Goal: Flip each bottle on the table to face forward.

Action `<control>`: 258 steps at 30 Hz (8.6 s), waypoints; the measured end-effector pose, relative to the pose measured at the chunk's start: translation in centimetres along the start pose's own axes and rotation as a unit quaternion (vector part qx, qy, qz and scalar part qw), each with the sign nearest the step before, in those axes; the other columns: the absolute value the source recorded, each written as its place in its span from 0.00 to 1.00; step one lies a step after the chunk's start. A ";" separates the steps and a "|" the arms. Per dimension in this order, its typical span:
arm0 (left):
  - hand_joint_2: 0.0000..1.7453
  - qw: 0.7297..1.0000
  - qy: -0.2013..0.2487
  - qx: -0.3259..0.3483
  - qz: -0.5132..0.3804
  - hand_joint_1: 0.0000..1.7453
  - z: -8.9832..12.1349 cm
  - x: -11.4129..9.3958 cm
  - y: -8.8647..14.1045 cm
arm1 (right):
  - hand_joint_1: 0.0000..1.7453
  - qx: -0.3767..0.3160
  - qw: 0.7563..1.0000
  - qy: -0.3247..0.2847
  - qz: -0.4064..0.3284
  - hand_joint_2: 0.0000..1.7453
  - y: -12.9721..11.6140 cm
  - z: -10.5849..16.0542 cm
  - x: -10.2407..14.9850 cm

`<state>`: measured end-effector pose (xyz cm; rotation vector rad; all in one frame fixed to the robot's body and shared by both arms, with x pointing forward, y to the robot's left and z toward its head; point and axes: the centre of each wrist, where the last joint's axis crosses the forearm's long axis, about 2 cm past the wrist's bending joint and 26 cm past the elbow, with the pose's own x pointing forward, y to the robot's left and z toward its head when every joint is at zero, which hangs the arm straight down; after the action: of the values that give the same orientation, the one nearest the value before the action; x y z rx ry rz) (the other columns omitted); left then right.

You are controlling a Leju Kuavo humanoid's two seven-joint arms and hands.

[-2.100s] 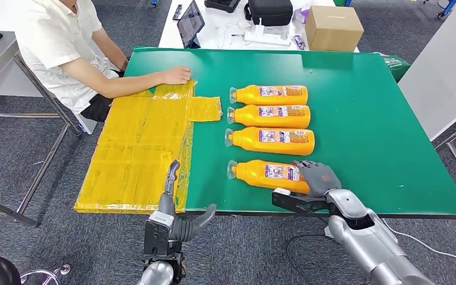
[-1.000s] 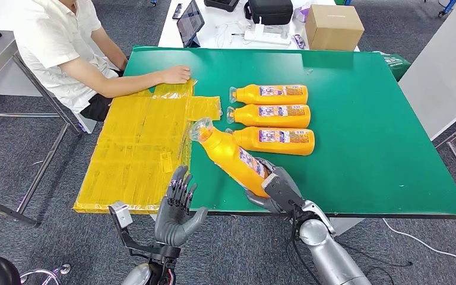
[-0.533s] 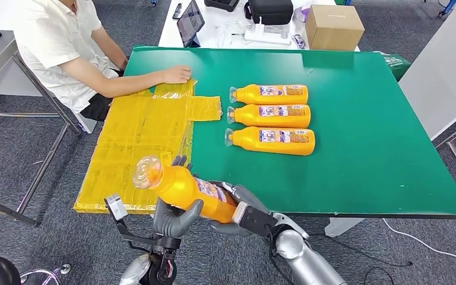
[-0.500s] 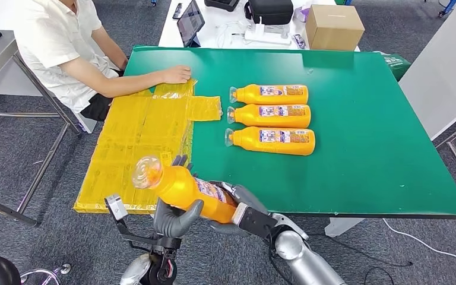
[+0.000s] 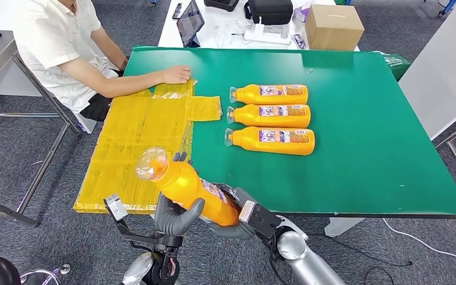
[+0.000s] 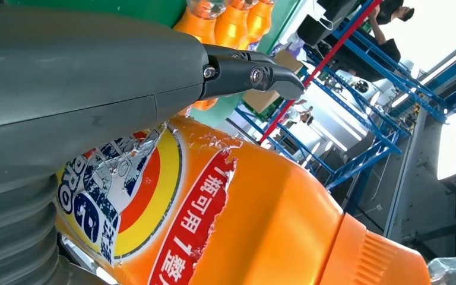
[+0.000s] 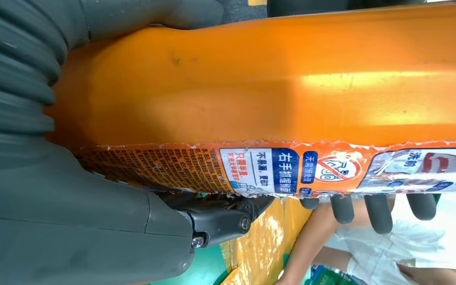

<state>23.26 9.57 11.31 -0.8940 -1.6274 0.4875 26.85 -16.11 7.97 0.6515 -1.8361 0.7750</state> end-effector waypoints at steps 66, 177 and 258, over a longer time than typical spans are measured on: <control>1.00 0.880 -0.173 0.078 -0.435 1.00 -0.4 3.7 2.3 | 0.00 -0.367 0.901 -0.048 0.228 0.00 1.7 3.9 3.6; 1.00 0.845 -0.090 -0.179 -0.496 0.00 -5.5 1.1 -1.6 | 0.00 -0.222 0.723 0.191 0.626 1.00 -10.7 9.6 -2.0; 1.00 0.980 0.042 -0.080 -0.175 0.00 -2.6 -2.5 -3.2 | 1.00 -0.268 0.813 0.307 0.415 1.00 -12.7 11.1 -6.0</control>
<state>24.97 5.28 12.66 -0.7128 -1.7183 0.0735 31.78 -32.20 1.92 -0.7681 -1.5472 0.8117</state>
